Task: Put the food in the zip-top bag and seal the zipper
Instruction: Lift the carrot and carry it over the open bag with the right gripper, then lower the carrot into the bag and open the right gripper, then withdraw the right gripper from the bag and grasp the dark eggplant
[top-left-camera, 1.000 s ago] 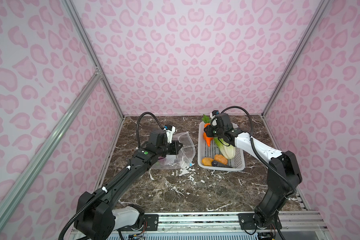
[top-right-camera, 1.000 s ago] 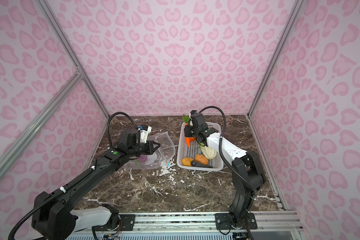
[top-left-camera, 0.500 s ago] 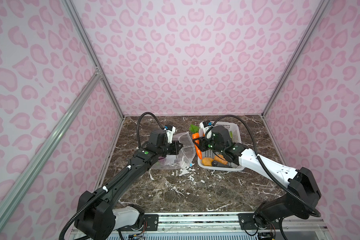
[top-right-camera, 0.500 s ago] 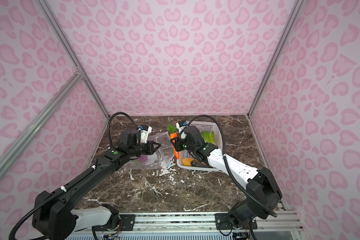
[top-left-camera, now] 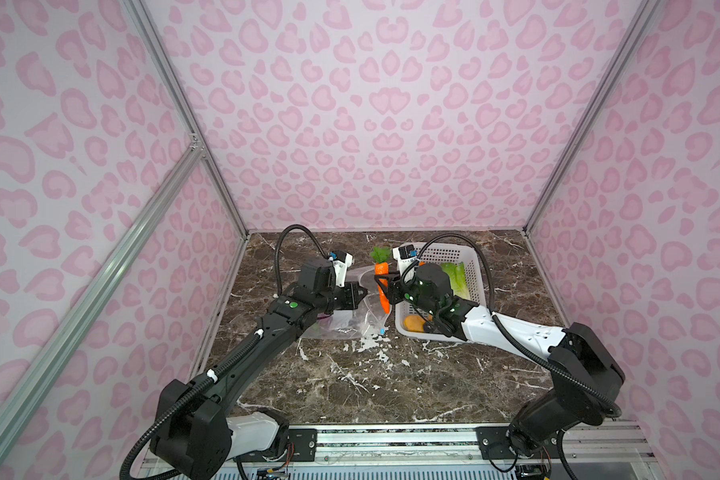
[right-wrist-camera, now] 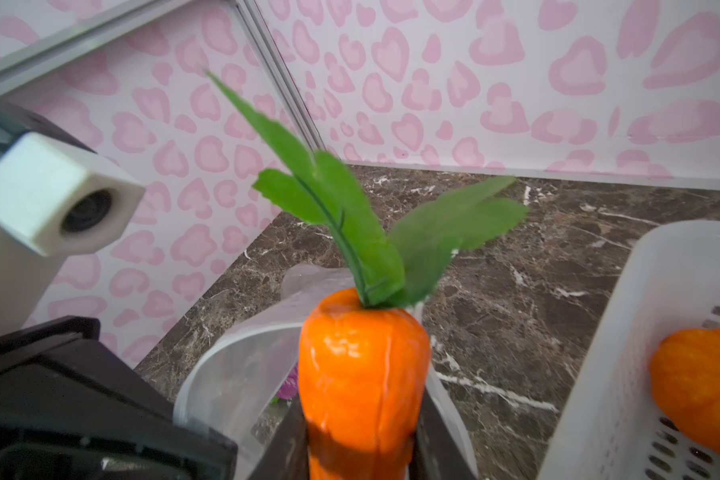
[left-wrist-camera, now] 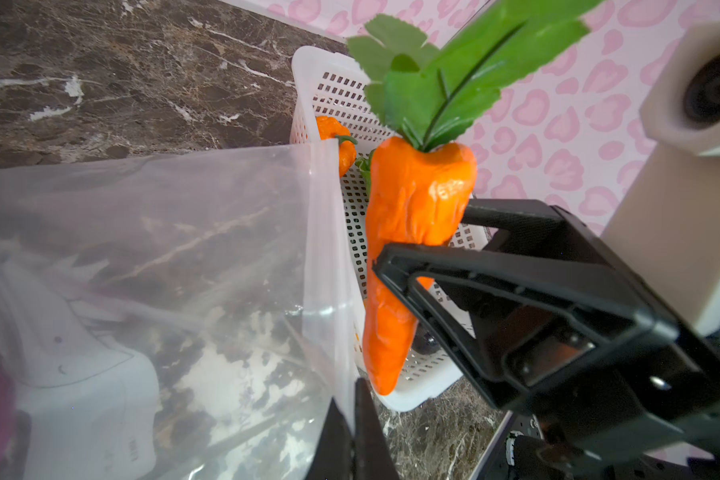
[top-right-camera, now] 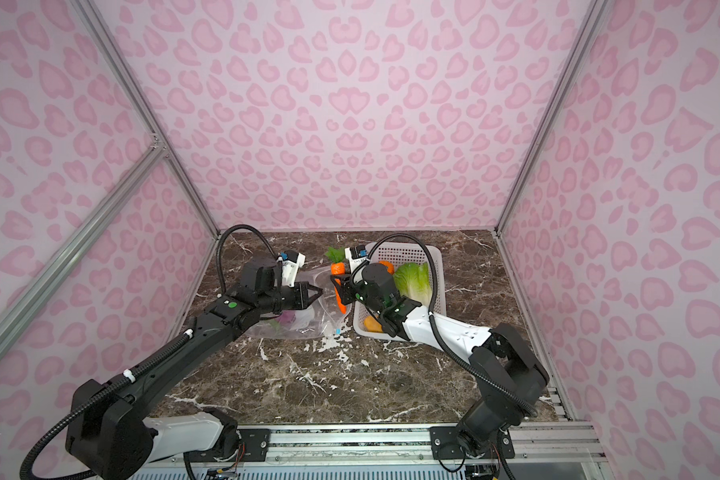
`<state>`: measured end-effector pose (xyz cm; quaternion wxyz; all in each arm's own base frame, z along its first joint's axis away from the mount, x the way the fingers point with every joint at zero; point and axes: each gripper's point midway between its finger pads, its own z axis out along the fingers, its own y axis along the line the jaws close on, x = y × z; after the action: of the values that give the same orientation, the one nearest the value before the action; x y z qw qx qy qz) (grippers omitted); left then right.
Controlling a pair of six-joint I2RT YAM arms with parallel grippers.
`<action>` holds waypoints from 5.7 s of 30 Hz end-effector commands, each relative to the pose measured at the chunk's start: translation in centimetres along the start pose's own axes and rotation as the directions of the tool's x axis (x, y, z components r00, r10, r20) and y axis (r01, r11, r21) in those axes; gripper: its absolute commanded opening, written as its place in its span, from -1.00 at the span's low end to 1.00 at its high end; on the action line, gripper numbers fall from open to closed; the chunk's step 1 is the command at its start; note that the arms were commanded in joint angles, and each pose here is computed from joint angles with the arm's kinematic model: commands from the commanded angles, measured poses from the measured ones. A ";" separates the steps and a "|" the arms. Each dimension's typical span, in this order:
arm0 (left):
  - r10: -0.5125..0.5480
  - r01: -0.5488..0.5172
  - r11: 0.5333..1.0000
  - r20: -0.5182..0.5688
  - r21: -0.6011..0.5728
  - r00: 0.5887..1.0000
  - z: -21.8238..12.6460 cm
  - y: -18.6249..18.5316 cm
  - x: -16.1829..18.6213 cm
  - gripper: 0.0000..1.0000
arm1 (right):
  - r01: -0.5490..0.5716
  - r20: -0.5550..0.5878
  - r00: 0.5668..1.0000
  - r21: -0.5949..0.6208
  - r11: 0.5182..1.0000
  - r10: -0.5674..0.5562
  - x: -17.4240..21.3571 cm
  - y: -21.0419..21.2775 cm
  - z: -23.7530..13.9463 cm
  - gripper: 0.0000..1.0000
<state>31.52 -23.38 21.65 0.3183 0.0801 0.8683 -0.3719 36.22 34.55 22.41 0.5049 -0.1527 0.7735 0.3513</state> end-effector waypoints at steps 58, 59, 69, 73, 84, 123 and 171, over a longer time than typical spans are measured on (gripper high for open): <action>0.013 -0.016 0.998 0.061 0.058 0.998 -1.0 -1.2 -1.5 -0.96 | 0.278 0.139 0.956 -0.146 0.950 -0.258 5.4 2.9 -1.8 -0.41; 0.016 -0.020 0.998 0.063 0.062 0.998 -1.0 -1.3 -1.5 -0.96 | 0.274 0.131 0.958 -0.146 0.951 -0.256 5.6 2.9 -1.6 -0.42; 0.026 -0.031 0.996 0.062 0.088 0.998 -1.1 -1.8 -1.5 -0.96 | 0.218 0.016 0.976 -0.128 0.968 -0.218 7.2 2.0 0.5 -0.45; 0.042 -0.051 0.993 0.080 0.111 0.996 -1.5 -2.4 -1.8 -0.96 | 0.196 -0.044 0.978 -0.104 0.975 -0.201 8.0 1.1 1.1 -0.45; 0.034 -0.042 0.991 0.068 0.124 0.997 -1.2 -2.5 -1.6 -0.96 | 0.049 -0.126 0.991 -0.031 0.998 -0.052 6.5 0.4 3.3 -0.36; -0.008 0.007 1.000 0.127 0.008 0.992 -2.1 0.1 -2.5 -0.96 | 0.057 -0.304 0.952 0.158 0.986 -0.006 3.3 -1.8 -2.5 0.31; -0.004 0.005 1.000 0.126 -0.008 0.992 -1.9 0.5 -2.4 -0.96 | 0.526 -0.858 0.511 0.269 0.806 -0.047 13.7 -13.6 -13.9 0.22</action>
<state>32.47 -21.31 23.29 0.3610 0.0477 0.8548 -0.3698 29.18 17.67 9.18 0.1750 -0.2875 0.9405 -0.0468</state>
